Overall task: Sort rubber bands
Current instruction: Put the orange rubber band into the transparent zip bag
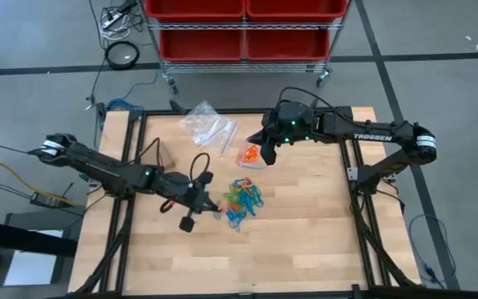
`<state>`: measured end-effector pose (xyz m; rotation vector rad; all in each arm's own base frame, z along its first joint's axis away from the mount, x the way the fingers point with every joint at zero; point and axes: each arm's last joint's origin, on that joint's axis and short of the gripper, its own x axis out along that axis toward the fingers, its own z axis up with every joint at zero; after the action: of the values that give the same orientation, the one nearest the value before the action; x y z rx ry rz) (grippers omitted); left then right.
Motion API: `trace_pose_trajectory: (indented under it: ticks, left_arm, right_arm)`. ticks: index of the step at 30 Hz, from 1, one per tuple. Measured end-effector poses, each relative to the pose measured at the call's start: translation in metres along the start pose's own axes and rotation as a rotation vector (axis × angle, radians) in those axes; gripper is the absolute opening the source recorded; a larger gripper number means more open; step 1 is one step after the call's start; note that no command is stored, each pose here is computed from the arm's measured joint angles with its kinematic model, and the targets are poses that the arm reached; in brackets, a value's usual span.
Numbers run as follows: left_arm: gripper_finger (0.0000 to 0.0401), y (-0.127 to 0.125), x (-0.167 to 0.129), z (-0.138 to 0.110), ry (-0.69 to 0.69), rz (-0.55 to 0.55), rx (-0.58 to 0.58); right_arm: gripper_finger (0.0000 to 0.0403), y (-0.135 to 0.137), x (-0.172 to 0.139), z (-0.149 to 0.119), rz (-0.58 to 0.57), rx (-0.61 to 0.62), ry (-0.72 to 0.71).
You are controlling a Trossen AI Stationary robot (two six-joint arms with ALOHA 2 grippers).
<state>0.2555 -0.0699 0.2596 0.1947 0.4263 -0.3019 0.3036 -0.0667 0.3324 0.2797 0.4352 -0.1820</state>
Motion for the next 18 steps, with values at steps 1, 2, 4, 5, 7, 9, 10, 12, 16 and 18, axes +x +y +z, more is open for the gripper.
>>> trace_pose_trajectory:
  ticks: [1,2,4,5,7,9,10,12,16,18]
  left_arm:
    - [0.0002,0.003,-0.002,0.007,-0.008,0.021,0.023]
    - [0.0002,0.005,-0.004,0.014,-0.013,0.038,0.048]
    - [0.0001,0.012,-0.008,0.027,-0.011,0.087,0.092]
    - [0.0001,0.015,-0.011,0.035,-0.011,0.115,0.115]
    - [0.0001,0.022,-0.017,0.048,-0.013,0.165,0.159]
    - [0.0001,0.029,-0.022,0.059,-0.015,0.203,0.196]
    - [0.0001,0.033,-0.025,0.064,-0.018,0.223,0.214]
    - [0.0001,0.039,-0.028,0.072,-0.019,0.250,0.240]
    - [0.0001,0.055,-0.026,0.077,0.016,0.288,0.260]
    - [0.0001,0.061,-0.021,0.073,0.074,0.289,0.256]
  right_arm:
    - [0.0000,0.001,0.000,0.000,-0.005,0.000,-0.001]
    - [0.0000,0.002,0.000,0.000,-0.006,-0.001,-0.001]
    - [0.0000,0.003,0.000,-0.001,-0.009,-0.001,-0.001]
    - [0.0000,0.003,0.000,-0.001,-0.016,0.008,-0.003]
    - [0.0000,0.004,0.000,-0.001,-0.037,0.028,-0.008]
    - [0.0000,0.005,0.005,-0.002,-0.047,0.041,-0.005]
    - [0.0000,0.005,0.007,-0.003,-0.045,0.048,-0.001]
    - [0.0000,0.005,0.018,-0.008,-0.046,0.066,0.021]
    - [0.0000,0.005,0.046,-0.018,-0.010,0.094,0.052]
    - [0.0000,0.004,0.059,-0.023,0.012,0.108,0.059]
